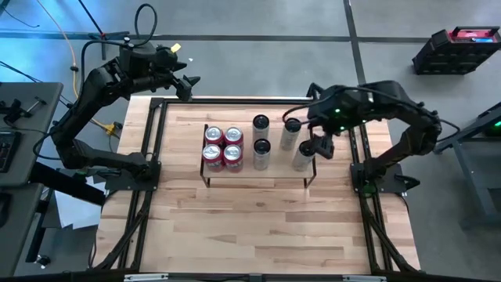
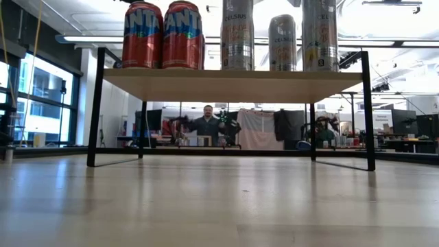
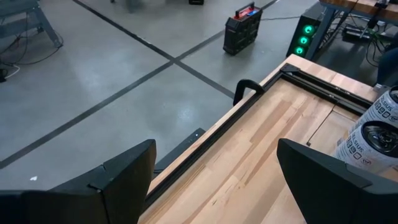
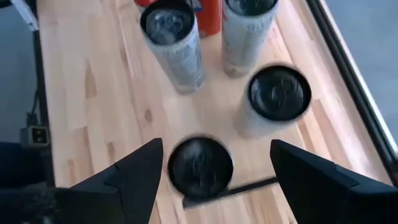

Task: Place canned beverage on shelf
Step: Put the white yellow soda can on the shelf aligned with the other white yellow soda can

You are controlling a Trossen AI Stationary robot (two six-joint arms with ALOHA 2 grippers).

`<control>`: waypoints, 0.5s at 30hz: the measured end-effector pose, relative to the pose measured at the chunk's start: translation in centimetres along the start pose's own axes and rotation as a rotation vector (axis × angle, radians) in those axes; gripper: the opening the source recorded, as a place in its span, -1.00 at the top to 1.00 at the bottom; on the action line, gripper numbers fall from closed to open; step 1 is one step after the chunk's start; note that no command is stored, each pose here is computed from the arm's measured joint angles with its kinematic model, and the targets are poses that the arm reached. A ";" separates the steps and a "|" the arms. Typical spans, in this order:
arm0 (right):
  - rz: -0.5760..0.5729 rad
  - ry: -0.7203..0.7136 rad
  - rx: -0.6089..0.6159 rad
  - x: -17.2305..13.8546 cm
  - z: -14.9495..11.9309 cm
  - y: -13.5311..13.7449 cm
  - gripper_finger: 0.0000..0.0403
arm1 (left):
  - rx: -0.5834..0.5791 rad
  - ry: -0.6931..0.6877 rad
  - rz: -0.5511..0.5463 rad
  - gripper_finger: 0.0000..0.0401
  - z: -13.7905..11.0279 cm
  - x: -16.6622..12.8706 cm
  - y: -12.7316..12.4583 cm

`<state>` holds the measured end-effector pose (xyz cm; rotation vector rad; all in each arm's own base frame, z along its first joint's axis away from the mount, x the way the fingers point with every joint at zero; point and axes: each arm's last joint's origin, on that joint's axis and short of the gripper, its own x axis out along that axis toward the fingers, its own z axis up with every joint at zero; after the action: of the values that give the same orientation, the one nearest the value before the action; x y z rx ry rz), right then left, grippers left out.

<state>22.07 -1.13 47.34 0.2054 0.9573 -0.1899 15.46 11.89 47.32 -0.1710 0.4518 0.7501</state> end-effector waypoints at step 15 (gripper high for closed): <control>-0.002 0.089 -0.009 -0.8 -7.5 -1.7 -0.39 | 0.012 -0.001 -0.023 -0.62 0.0 -0.1 -0.5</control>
<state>15.24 -0.77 43.67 0.2059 1.0471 -0.1794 15.77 11.47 47.33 -0.1648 0.4527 0.7245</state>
